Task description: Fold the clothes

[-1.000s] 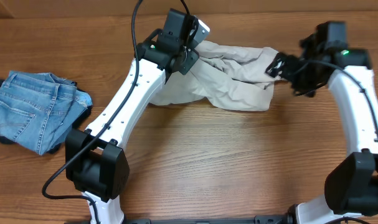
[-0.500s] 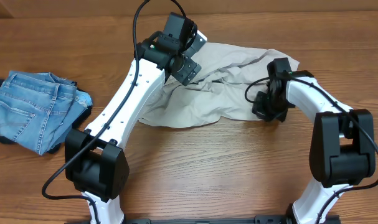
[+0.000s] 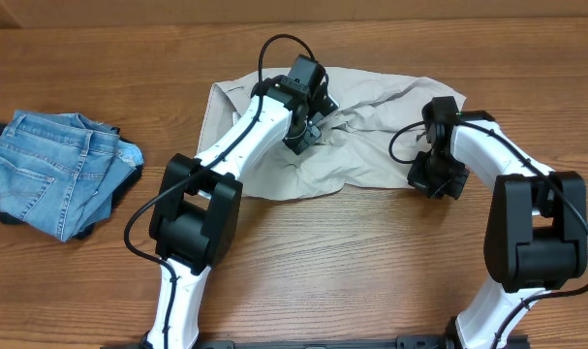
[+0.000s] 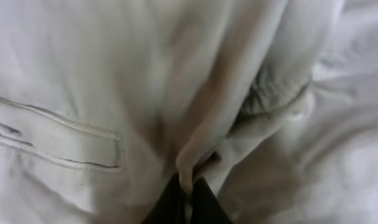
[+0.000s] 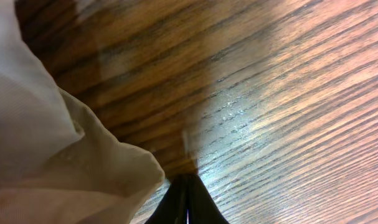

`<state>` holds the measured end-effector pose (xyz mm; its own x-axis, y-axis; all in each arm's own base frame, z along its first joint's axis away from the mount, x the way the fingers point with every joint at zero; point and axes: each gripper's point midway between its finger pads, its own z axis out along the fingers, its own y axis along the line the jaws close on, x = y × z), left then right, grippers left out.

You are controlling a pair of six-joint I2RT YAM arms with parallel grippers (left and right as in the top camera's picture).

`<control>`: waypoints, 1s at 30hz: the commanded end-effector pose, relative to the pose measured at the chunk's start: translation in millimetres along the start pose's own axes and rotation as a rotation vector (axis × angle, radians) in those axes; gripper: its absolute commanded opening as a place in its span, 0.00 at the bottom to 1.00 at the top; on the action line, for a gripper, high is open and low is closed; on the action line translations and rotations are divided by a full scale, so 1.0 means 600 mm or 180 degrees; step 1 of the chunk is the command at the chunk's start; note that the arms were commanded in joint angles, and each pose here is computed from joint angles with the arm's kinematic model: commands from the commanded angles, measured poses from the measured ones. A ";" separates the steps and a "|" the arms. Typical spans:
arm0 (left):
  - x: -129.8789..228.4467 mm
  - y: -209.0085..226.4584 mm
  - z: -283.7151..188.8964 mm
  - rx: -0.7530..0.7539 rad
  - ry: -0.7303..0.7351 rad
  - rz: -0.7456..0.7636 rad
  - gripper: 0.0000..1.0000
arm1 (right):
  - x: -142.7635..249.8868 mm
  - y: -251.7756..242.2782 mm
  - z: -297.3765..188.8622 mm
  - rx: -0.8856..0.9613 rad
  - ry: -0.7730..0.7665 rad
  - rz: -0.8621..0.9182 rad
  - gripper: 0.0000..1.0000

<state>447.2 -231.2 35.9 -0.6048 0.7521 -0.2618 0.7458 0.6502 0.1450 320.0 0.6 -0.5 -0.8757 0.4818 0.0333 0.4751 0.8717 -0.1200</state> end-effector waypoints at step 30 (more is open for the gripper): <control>0.086 0.407 -0.180 -0.0728 -0.0964 -0.3456 0.71 | 0.005 -0.013 0.002 0.0092 -0.0001 -0.0017 0.04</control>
<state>577.5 -43.9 161.4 -0.7626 -0.1062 -0.6381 -0.1587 0.9870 0.0255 317.8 -2.1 -0.1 -0.8782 0.4771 0.0340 0.4687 0.8726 -0.1371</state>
